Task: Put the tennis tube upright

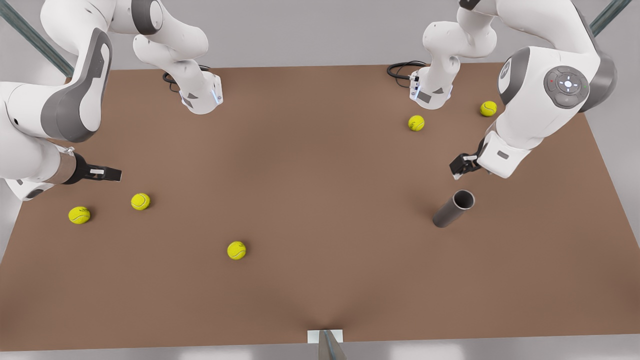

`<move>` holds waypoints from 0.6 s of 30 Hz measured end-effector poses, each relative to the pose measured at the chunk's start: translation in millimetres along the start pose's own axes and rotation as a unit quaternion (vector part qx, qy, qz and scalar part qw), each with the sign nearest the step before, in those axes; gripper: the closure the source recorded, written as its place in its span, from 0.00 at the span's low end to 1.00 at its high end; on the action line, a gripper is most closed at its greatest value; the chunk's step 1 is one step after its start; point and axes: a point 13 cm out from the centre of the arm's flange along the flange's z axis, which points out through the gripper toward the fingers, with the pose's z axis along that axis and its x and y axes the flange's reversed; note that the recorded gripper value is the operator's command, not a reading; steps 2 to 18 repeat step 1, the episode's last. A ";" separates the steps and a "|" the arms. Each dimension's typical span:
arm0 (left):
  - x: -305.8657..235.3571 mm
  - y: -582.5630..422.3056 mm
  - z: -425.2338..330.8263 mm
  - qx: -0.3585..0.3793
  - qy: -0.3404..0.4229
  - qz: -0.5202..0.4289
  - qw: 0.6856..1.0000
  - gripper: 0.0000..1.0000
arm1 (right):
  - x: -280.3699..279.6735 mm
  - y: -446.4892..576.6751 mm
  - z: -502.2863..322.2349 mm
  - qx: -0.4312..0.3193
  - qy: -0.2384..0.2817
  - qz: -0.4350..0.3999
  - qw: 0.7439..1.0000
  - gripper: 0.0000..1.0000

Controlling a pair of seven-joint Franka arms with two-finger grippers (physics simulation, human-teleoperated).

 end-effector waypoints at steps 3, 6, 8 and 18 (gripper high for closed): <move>0.0 0.0 0.1 0.000 0.000 0.011 1.000 0.00 | -0.1 -0.1 0.0 0.000 0.000 0.000 1.000 0.00; 0.0 0.0 0.1 0.000 0.000 0.011 1.000 0.00 | -0.1 -0.1 0.0 0.000 0.000 0.000 1.000 0.00; 0.0 0.0 0.1 0.000 0.000 0.011 1.000 0.00 | -0.1 -0.1 0.0 0.000 0.000 0.000 1.000 0.00; 0.0 0.0 0.1 0.000 0.000 0.011 1.000 0.00 | -0.1 -0.1 0.0 0.000 0.000 0.000 1.000 0.00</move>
